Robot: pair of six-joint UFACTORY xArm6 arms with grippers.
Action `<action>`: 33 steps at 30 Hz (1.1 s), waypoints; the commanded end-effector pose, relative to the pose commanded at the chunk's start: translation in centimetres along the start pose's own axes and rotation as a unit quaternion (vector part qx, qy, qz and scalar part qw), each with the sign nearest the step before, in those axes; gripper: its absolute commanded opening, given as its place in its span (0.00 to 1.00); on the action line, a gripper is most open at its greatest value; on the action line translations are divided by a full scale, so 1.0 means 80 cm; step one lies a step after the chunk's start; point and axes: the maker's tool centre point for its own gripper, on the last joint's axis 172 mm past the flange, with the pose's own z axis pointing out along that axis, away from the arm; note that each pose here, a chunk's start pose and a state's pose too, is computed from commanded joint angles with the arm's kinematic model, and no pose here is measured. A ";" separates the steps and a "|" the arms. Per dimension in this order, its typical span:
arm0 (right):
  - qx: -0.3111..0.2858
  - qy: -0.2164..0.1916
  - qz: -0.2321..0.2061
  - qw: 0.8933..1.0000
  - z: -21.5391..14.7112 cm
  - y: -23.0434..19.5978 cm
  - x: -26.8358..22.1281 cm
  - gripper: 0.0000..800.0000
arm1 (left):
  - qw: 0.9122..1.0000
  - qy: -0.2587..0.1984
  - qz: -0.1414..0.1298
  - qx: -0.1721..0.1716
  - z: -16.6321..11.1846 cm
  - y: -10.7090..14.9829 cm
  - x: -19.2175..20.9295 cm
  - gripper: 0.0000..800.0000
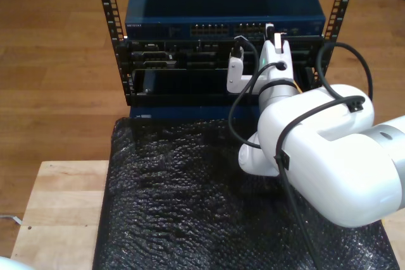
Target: Grab the cable and plug it in
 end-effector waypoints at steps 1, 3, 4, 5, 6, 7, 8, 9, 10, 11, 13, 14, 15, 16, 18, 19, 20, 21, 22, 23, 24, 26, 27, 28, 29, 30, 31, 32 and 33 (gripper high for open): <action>0.006 0.001 0.000 1.000 0.001 -0.005 0.001 0.00 | 1.000 0.000 0.000 -0.001 0.000 0.000 0.000 1.00; 0.009 0.001 0.001 1.000 0.004 -0.005 0.001 0.00 | 1.000 0.000 0.001 0.000 0.000 0.000 0.000 1.00; 0.009 0.001 0.001 1.000 0.005 -0.006 0.001 0.00 | 1.000 0.000 0.001 0.000 0.000 0.000 0.000 1.00; 0.009 0.001 0.001 1.000 0.006 -0.006 0.001 0.00 | 1.000 0.000 0.000 0.000 0.000 0.000 0.000 1.00; 0.009 0.001 0.002 1.000 0.006 -0.006 0.001 0.00 | 1.000 0.000 0.000 0.000 0.000 0.000 0.000 1.00; 0.009 0.001 0.002 1.000 0.006 -0.006 0.001 0.00 | 1.000 0.000 0.000 0.000 0.000 0.000 0.000 1.00; 0.009 0.001 0.003 1.000 0.006 -0.006 0.000 0.00 | 1.000 0.000 0.000 0.000 0.000 0.000 0.000 1.00; 0.009 -0.002 0.003 1.000 0.007 -0.007 -0.003 0.00 | 1.000 0.000 0.000 0.000 0.000 0.000 0.000 1.00; 0.010 -0.003 0.004 1.000 0.007 -0.007 -0.005 0.03 | 1.000 0.000 0.000 0.000 0.000 0.000 0.000 1.00; 0.010 -0.002 0.004 1.000 0.006 -0.006 -0.005 0.09 | 1.000 0.000 0.001 0.000 0.000 0.000 0.000 1.00; 0.015 -0.002 0.002 1.000 0.006 -0.010 -0.007 0.24 | 1.000 0.000 0.000 0.000 0.000 0.000 0.000 1.00; 0.019 -0.001 0.001 1.000 0.004 -0.014 -0.007 0.28 | 1.000 0.000 0.000 0.000 0.000 0.000 0.000 1.00; 0.022 0.000 0.000 1.000 0.002 -0.015 -0.006 0.31 | 1.000 0.000 0.000 0.000 0.000 0.000 0.000 1.00; 0.023 0.000 0.000 1.000 0.000 -0.013 -0.007 0.34 | 1.000 0.000 0.000 0.000 0.000 0.000 0.000 1.00; 0.019 0.001 0.002 1.000 -0.004 0.002 -0.008 0.38 | 1.000 0.000 0.000 0.000 0.000 0.000 0.000 1.00; 0.019 0.000 0.002 1.000 -0.007 0.008 -0.010 0.40 | 1.000 0.000 0.000 0.000 0.000 0.000 0.000 1.00; 0.022 0.001 0.001 1.000 -0.011 0.010 -0.010 0.41 | 1.000 0.000 0.001 -0.001 0.000 0.000 0.000 1.00; 0.023 0.002 0.001 1.000 -0.015 0.014 -0.010 0.42 | 1.000 0.000 0.000 0.000 0.000 0.000 0.000 1.00; 0.026 0.003 0.000 1.000 -0.020 0.016 -0.011 0.43 | 1.000 0.000 0.000 0.000 0.000 0.000 0.000 1.00; 0.029 0.005 -0.001 1.000 -0.026 0.018 -0.010 0.44 | 1.000 0.000 0.000 -0.001 0.000 0.000 0.000 1.00; 0.032 0.007 -0.002 0.999 -0.032 0.020 -0.009 0.45 | 1.000 0.000 0.000 0.000 0.000 0.000 0.000 1.00; 0.034 0.009 -0.003 0.999 -0.042 0.028 -0.010 0.46 | 1.000 0.000 0.000 0.000 0.000 0.000 0.000 1.00; 0.035 0.009 -0.003 0.999 -0.047 0.032 -0.012 0.46 | 1.000 0.000 0.000 0.000 0.000 0.000 0.000 1.00; 0.038 0.010 -0.004 0.999 -0.051 0.034 -0.014 0.46 | 1.000 0.000 0.000 0.000 0.000 0.000 0.000 1.00; 0.042 0.011 -0.004 0.999 -0.055 0.036 -0.014 0.46 | 1.000 0.000 0.001 0.000 0.000 0.000 0.000 1.00; 0.046 0.015 -0.004 0.999 -0.060 0.038 -0.011 0.47 | 1.000 0.000 0.000 0.000 0.000 0.000 0.000 1.00; 0.052 0.020 -0.004 0.998 -0.065 0.040 -0.007 0.48 | 1.000 0.000 0.000 0.000 0.000 0.000 0.000 1.00; 0.059 0.025 -0.004 0.998 -0.071 0.040 -0.003 0.49 | 1.000 0.000 0.000 0.000 0.000 0.000 0.000 1.00; 0.068 0.029 -0.004 0.997 -0.076 0.039 0.000 0.50 | 1.000 0.000 0.000 0.000 0.000 0.000 0.000 1.00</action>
